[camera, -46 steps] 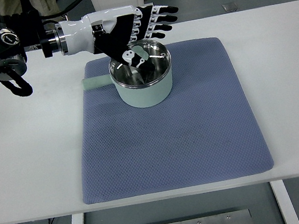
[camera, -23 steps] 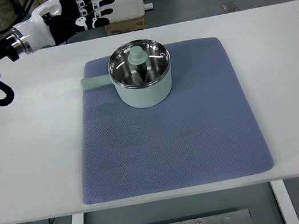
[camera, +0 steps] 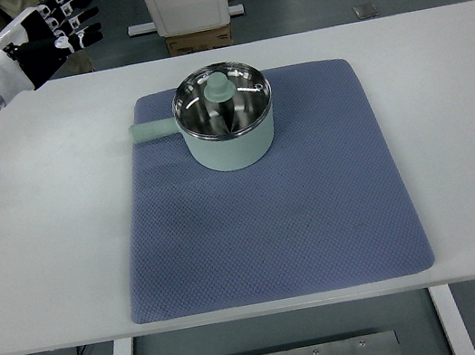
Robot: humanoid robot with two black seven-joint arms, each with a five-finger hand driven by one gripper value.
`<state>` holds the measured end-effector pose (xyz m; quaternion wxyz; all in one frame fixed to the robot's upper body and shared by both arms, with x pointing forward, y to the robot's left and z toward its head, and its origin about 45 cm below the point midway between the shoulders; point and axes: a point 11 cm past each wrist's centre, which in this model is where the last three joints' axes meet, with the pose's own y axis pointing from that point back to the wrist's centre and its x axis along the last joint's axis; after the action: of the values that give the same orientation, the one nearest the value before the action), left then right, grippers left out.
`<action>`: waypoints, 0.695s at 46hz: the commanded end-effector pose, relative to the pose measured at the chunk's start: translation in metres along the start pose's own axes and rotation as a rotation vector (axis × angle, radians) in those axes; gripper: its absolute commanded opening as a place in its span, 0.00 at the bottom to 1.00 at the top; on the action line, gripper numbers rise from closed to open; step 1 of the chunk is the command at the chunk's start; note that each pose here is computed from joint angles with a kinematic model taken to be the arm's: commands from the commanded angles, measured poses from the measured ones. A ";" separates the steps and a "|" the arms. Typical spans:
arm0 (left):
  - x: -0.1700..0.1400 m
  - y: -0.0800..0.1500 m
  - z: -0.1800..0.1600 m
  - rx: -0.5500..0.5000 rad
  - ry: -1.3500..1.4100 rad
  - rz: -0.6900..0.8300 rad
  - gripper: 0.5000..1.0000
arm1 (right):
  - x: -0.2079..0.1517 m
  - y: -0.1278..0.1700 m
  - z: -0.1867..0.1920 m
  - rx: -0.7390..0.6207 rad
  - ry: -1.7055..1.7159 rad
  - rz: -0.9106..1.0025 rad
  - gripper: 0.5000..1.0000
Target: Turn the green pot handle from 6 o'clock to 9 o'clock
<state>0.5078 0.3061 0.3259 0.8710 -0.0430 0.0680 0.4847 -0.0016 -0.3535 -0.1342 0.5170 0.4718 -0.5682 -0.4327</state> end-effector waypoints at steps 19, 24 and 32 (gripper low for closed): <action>0.019 0.015 -0.038 -0.049 0.131 0.148 1.00 | 0.000 0.000 0.000 0.001 0.000 0.000 1.00; 0.025 0.019 -0.043 -0.059 0.166 0.178 1.00 | 0.000 0.000 0.000 0.001 0.000 0.000 1.00; 0.032 0.026 -0.064 -0.054 0.216 0.234 1.00 | 0.000 0.000 0.000 -0.001 0.000 0.000 1.00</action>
<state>0.4993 0.3348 0.2668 0.8020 -0.1090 0.1448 0.5691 -0.0017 -0.3535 -0.1342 0.5170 0.4718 -0.5682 -0.4328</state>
